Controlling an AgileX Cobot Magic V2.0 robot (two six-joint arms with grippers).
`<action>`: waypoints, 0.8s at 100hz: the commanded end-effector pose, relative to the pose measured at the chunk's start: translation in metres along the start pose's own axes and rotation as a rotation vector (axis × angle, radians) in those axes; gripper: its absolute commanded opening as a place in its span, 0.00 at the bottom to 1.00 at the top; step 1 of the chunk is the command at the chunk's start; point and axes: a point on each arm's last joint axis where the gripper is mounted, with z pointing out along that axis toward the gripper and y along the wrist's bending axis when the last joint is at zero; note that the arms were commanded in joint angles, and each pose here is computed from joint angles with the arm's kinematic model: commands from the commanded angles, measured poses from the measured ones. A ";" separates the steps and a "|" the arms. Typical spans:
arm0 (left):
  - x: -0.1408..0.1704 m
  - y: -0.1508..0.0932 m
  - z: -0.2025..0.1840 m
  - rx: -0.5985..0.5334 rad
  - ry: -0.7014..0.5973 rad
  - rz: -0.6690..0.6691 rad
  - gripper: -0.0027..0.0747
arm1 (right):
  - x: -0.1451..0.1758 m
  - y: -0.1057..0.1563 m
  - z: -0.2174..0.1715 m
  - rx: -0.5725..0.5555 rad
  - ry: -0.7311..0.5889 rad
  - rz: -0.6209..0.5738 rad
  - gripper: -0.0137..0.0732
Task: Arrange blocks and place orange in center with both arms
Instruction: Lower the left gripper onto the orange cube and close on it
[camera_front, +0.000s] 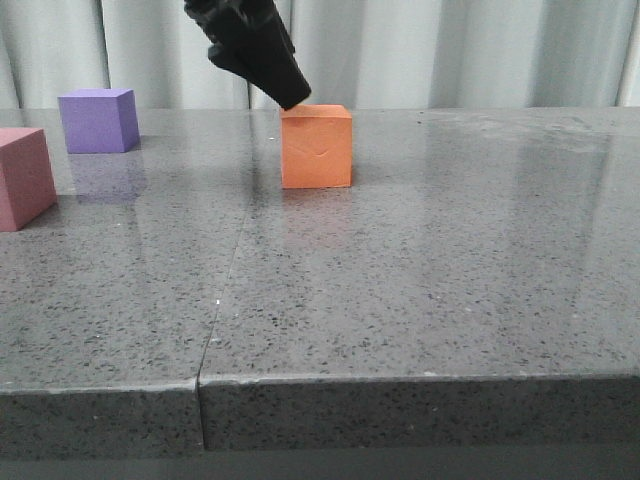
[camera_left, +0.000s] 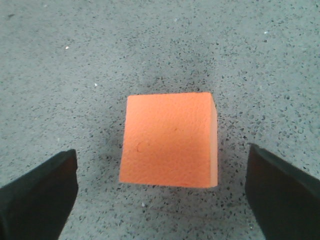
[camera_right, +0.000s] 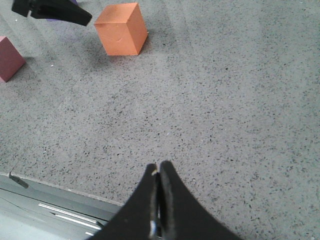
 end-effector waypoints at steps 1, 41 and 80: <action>-0.024 0.002 -0.021 -0.084 -0.099 0.011 0.86 | -0.013 0.003 -0.004 -0.021 -0.088 -0.019 0.08; -0.015 0.005 0.005 -0.057 -0.091 -0.023 0.86 | -0.013 0.003 -0.004 -0.021 -0.088 -0.019 0.08; -0.006 0.003 0.022 0.001 -0.060 -0.036 0.86 | -0.013 0.003 -0.004 -0.021 -0.088 -0.019 0.08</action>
